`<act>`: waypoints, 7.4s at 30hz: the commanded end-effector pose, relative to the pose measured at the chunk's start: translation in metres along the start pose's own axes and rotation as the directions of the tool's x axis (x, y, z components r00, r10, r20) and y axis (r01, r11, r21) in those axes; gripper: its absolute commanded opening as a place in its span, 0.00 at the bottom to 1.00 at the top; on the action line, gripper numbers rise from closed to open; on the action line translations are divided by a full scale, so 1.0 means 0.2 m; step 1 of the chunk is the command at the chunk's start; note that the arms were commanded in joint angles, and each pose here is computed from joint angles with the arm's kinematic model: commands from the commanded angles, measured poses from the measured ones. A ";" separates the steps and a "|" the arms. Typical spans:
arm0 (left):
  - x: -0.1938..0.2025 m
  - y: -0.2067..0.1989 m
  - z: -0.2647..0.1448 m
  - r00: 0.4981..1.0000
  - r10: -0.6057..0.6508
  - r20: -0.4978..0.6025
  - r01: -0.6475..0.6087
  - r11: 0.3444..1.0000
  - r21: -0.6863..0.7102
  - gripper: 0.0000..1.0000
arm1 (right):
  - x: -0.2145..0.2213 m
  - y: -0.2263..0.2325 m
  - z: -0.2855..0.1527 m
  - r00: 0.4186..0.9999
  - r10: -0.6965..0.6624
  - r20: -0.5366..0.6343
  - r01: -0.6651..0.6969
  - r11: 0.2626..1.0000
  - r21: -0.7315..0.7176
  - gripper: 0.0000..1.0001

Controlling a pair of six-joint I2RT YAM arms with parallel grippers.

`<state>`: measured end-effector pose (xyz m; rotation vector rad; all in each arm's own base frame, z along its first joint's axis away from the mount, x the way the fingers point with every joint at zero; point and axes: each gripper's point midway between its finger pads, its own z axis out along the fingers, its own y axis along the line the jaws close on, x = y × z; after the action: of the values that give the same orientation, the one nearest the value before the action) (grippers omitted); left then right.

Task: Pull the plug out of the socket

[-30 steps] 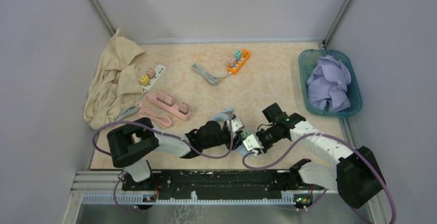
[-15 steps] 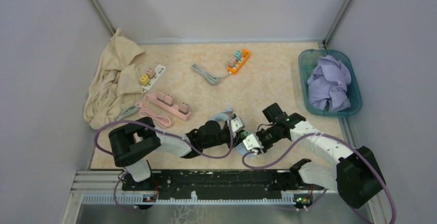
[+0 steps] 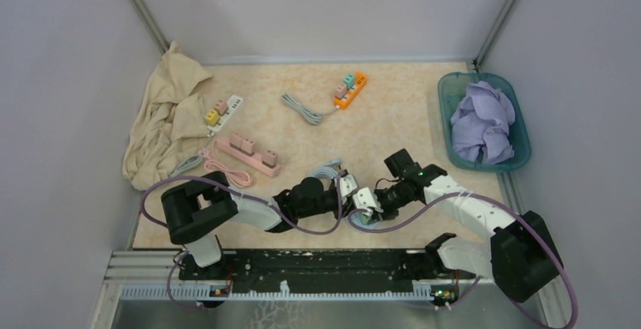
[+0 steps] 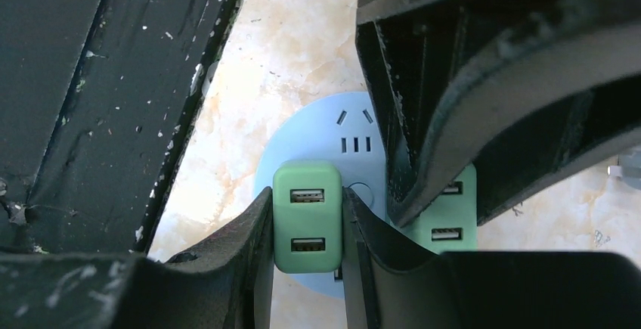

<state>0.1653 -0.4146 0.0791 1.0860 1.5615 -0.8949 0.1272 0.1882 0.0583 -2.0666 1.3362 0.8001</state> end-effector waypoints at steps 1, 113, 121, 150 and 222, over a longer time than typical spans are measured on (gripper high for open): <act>0.11 -0.01 -0.05 0.998 0.006 -0.057 -0.005 1.000 0.004 0.01 | -0.07 -0.22 -0.08 0.997 -0.067 0.042 0.061 0.988 0.145 0.00; 0.33 -0.08 -0.05 0.979 0.039 -0.198 -0.018 0.994 0.104 0.01 | -0.17 -0.18 -0.04 0.978 -0.166 0.127 0.123 0.949 0.291 0.00; 0.35 -0.09 -0.06 0.978 0.025 -0.207 -0.001 0.993 0.115 0.01 | -0.29 -0.29 -0.08 0.971 -0.050 0.235 -0.031 0.943 0.330 0.00; 0.37 -0.11 -0.06 0.973 0.017 -0.228 0.014 0.991 0.132 0.01 | -0.25 -0.27 -0.06 0.983 -0.121 0.137 0.066 0.934 0.351 0.00; 0.41 -0.11 -0.08 0.965 0.022 -0.260 0.012 0.992 0.129 0.01 | -0.36 -0.29 -0.18 0.947 0.045 0.318 -0.163 0.921 0.354 0.00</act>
<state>0.1591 -0.4238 0.0762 1.1643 1.5121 -0.9633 0.1185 0.1950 0.0661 -1.7155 1.5133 0.8136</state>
